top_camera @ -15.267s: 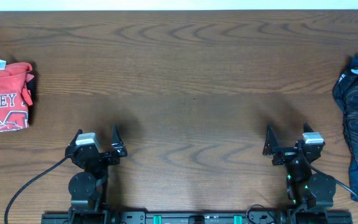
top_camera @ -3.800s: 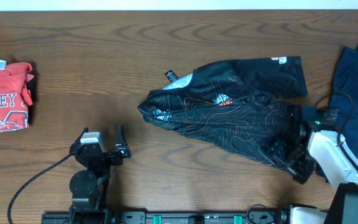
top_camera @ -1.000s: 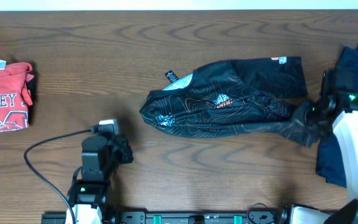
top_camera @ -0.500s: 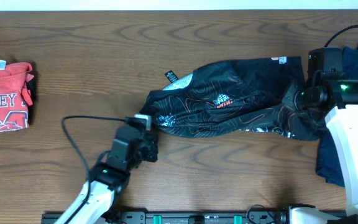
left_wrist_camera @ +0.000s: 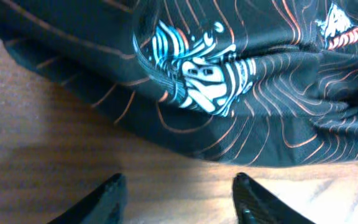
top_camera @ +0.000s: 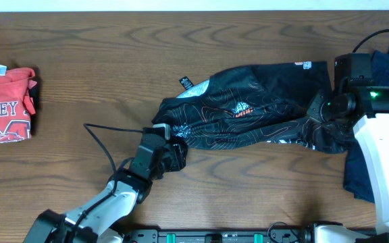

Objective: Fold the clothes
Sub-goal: 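Reach the left gripper to the jersey's left edge and grasp it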

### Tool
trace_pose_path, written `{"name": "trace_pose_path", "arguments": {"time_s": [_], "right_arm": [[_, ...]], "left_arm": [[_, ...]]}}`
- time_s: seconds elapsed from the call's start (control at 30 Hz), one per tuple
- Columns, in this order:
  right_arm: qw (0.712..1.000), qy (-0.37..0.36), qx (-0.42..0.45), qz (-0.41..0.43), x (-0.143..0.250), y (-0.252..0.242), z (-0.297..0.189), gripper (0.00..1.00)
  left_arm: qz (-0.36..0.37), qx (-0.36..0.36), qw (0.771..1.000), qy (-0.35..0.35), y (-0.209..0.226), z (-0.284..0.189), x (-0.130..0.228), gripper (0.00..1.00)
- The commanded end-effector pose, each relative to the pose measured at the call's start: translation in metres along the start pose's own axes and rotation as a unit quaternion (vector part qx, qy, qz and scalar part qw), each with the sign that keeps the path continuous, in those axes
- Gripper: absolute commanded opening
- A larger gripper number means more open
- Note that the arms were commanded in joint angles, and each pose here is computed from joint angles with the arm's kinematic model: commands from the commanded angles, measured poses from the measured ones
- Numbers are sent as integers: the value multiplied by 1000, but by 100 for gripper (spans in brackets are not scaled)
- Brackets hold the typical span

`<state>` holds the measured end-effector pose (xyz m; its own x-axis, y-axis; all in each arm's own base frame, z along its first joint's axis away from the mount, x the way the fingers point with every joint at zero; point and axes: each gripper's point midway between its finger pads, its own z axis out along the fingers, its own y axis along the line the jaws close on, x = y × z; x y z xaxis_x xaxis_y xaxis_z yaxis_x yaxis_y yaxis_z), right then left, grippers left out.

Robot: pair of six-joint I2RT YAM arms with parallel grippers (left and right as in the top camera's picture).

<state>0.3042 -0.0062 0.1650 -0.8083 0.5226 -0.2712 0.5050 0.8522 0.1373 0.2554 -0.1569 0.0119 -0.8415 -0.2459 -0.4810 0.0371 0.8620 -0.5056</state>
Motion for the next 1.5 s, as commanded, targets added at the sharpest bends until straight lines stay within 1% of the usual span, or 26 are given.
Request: {"name": "trace_pose_path", "arguments": {"time_s": [0.0, 0.1, 0.13, 0.2, 0.27, 0.37, 0.53, 0.6, 0.67, 0.7, 0.73, 0.77, 0.8, 1.0, 1.17, 1.27, 1.37, 1.47], "right_arm": [[1000, -11, 3, -9, -5, 3, -3, 1], [1000, -11, 3, -9, -5, 2, -3, 1], [1000, -10, 3, -9, -5, 2, -3, 1], [1000, -9, 4, -11, -4, 2, -3, 1], [1000, -7, 5, -12, -4, 1, -3, 1], [1000, -4, 7, -13, -2, 1, -3, 1], [1000, -1, 9, -15, -1, 0, -3, 1], [1000, 1, 9, -15, 0, -1, -3, 1], [1000, 1, 10, -17, 0, -1, -3, 1], [1000, 2, 10, -17, 1, -1, -3, 1], [1000, 3, 11, -17, 1, -2, -3, 1], [1000, 4, 11, -17, 2, -2, -3, 1], [1000, 5, 12, -17, 2, -2, -3, 1], [1000, 8, 20, -19, 4, -5, -4, 1], [999, 2, 28, -23, 2, -8, -5, 1], [999, -3, 35, -24, 0, -11, -5, 1], [999, -12, 44, -23, -4, -13, -6, 1], [998, -29, 59, -23, -11, -17, -11, 1]], "left_arm": [[-23, 2, 1000, 3, -2, 4, 0, 56], [-28, -3, 999, -23, -1, 5, -11, 57], [-33, -6, 999, -31, 0, 5, -15, 56], [-32, 2, 999, -43, -4, 6, -20, 47], [-35, 1, 998, -47, -3, 7, -22, 47], [-50, -20, 997, -54, 6, 10, -23, 46], [-60, -24, 997, -50, 10, 16, -20, 46], [-62, -24, 996, -51, 10, 18, -20, 42], [-61, -20, 996, -56, 9, 19, -22, 41], [-61, -18, 996, -60, 8, 19, -24, 34], [-61, -17, 996, -65, 7, 19, -27, 19], [-61, -16, 995, -71, 7, 18, -30, 10], [-60, -13, 995, -75, 5, 18, -31, 6], [-56, -19, 992, -111, 2, 16, -52, 6], [-17, 15, 988, -150, -29, 4, -87, 6], [8, 31, 985, -172, -51, -15, -109, 6], [47, 39, 979, -194, -72, -40, -131, 6], [87, 27, 973, -211, -87, -70, -149, 6]]}}
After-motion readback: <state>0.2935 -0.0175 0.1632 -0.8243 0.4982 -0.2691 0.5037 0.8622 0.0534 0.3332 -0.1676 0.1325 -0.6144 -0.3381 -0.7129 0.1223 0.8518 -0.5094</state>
